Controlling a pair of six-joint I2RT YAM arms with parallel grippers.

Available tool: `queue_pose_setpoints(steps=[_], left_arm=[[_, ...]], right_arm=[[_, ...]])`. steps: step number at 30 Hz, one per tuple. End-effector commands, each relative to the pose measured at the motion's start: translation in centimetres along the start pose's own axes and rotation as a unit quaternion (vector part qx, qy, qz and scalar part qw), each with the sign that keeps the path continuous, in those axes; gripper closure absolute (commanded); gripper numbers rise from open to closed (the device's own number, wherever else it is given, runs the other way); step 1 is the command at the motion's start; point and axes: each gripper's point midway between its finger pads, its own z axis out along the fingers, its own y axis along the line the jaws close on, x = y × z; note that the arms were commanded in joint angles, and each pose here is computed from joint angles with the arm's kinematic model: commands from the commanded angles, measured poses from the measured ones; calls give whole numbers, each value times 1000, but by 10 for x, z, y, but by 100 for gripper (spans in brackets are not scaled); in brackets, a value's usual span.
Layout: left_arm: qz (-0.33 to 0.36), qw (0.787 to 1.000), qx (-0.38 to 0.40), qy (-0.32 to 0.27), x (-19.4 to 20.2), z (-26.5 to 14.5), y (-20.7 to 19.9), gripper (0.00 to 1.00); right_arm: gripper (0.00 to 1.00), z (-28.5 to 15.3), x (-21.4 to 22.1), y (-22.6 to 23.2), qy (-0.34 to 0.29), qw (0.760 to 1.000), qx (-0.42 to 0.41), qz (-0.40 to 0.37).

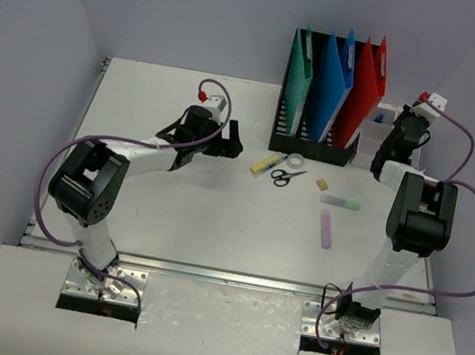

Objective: Organize the desk

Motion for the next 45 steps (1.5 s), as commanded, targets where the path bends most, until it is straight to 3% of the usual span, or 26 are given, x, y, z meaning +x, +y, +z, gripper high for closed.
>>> queue_pose_setpoints(steps=[1,21,33,45], left_arm=[[4,999,23,-28,-19,3,-15,0],[-7,1000,22,-7,1,14,-9,0],[-17,999,29,-1,3,17,-12,0],[-24,999,29,1,8,14,-9,0]], right_arm=[[98,21,-42,-4,-59,996,37,51],[100,5,-47,-19,-65,990,82,92],[100,-14,-74,-6,-86,993,52,60],[100,9,-78,9,-79,994,68,8]])
